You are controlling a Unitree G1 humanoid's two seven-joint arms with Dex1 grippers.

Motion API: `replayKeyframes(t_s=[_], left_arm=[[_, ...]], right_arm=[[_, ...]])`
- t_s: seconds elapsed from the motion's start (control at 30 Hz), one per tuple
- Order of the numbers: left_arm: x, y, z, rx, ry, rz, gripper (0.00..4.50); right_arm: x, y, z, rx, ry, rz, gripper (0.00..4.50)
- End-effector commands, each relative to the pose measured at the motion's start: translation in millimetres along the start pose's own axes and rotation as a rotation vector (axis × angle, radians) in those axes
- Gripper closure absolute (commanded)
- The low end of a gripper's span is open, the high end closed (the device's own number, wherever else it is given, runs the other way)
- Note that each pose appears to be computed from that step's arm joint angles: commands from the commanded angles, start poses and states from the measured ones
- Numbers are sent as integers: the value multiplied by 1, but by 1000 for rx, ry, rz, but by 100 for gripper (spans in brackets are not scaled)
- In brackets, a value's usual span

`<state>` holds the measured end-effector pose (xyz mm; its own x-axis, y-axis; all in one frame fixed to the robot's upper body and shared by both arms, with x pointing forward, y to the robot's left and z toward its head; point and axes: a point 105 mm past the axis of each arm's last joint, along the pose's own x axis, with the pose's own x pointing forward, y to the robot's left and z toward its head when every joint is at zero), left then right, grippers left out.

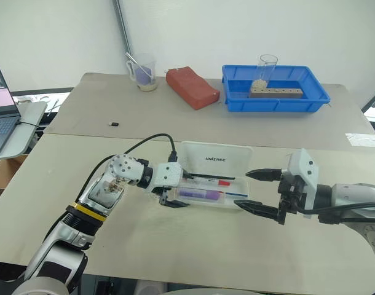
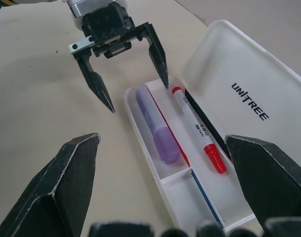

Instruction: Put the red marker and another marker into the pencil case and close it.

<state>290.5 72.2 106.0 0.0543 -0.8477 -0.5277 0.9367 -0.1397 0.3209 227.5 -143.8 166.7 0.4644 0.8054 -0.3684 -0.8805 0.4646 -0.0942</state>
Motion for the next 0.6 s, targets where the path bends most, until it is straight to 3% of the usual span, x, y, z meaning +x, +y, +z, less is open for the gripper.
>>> replayKeyframes(t_s=[0.03,0.3,0.6], left_arm=[[-16,10,23,39,-52,31,5],[-46,33,65,137,-107,96,5],[-31,12,99,180,-254,-16,5]], right_arm=[[-7,-7,3,-10,-3,-36,0],[-46,-52,-39,24,112,-283,0],[-83,-94,-85,21,255,-426,0]])
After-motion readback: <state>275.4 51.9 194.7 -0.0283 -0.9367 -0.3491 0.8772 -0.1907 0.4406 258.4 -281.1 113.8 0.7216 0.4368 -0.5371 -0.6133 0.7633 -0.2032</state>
